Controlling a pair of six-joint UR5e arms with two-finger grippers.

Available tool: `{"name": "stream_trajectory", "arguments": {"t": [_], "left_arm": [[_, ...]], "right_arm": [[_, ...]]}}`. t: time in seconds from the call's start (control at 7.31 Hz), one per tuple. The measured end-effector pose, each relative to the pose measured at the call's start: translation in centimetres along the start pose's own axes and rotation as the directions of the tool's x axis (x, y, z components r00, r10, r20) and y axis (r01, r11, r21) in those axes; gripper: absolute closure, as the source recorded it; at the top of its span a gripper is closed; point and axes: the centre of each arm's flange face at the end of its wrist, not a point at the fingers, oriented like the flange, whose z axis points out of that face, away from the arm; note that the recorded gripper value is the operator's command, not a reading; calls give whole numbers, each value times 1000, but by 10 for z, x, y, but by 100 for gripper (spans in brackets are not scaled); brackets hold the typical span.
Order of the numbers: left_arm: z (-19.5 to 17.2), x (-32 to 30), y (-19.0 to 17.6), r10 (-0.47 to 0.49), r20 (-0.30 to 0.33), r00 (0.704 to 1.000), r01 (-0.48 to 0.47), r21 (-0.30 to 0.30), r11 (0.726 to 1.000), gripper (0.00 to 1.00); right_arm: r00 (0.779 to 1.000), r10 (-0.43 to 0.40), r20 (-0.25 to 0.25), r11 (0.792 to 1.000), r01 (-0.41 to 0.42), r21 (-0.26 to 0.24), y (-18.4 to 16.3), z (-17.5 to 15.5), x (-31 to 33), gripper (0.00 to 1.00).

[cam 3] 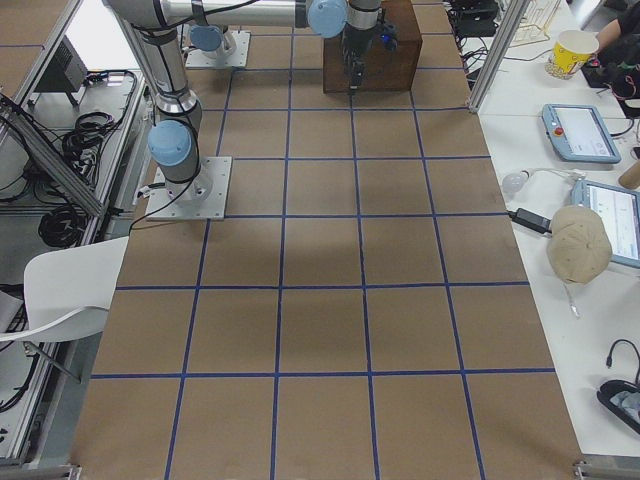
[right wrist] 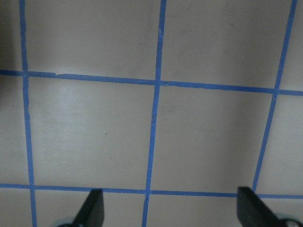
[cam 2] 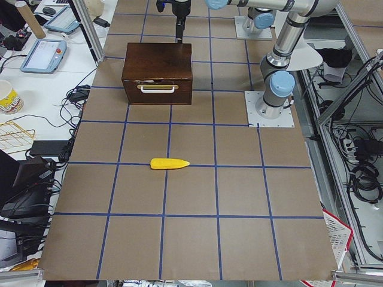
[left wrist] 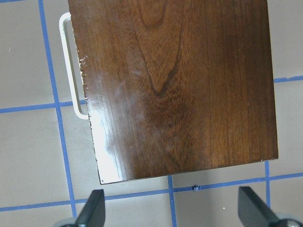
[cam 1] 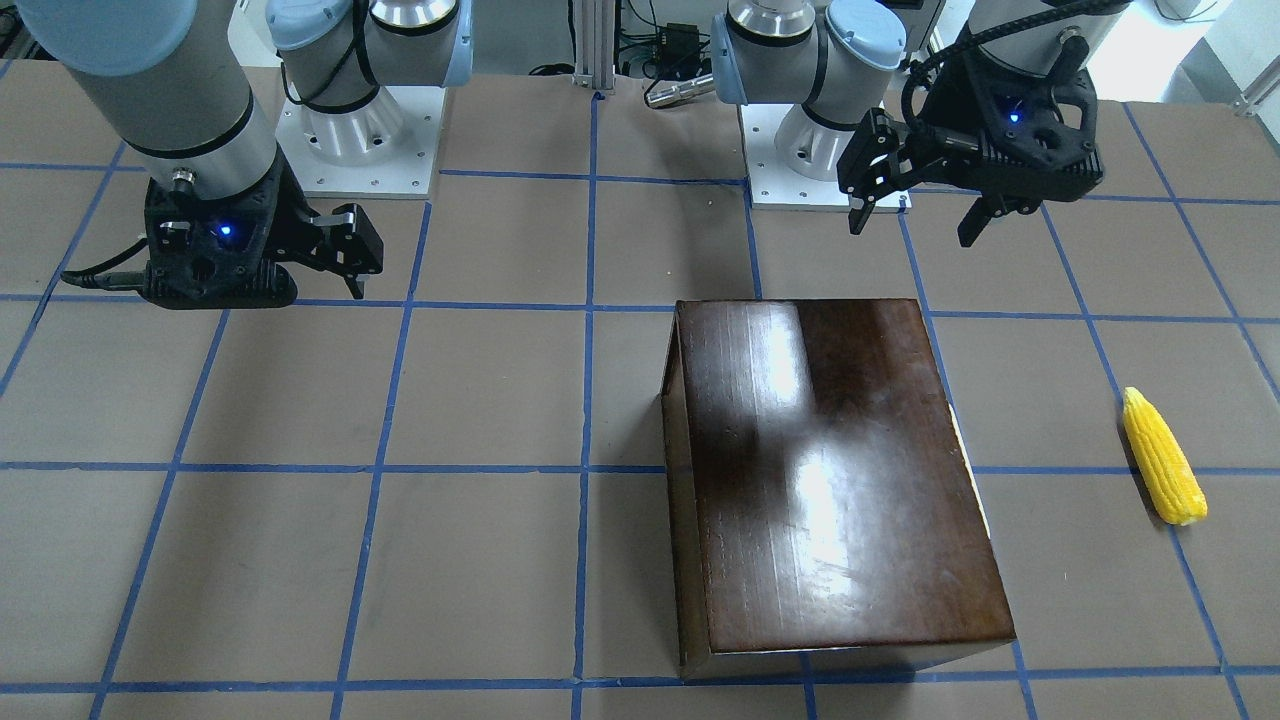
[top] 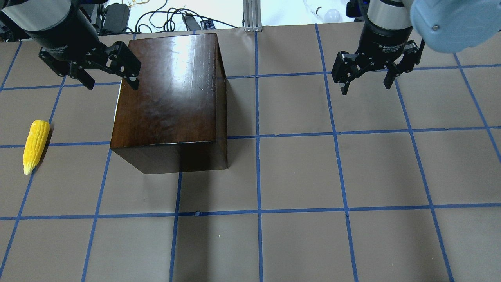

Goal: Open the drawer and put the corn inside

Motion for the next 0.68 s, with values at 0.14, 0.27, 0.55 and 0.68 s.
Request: {"name": "stream_trajectory", "arguments": {"t": [0.14,0.27,0.55,0.68], "left_arm": [[-1,0,0,0,0,1000,0,1,1000,0],[-1,0,1,0,0,1000,0,2,1000,0],[-2,0,2,0,6,1000,0,2,1000,0],[-2,0,2,0,8,1000,0,2,1000,0]], "right_arm": [[1000,0,0,1000,0,0,0,0,0,0],[1000,1,0,1000,-1,0,0,0,0,0],[1000,0,0,1000,0,0,0,0,0,0],[1000,0,0,1000,0,0,0,0,0,0]]}}
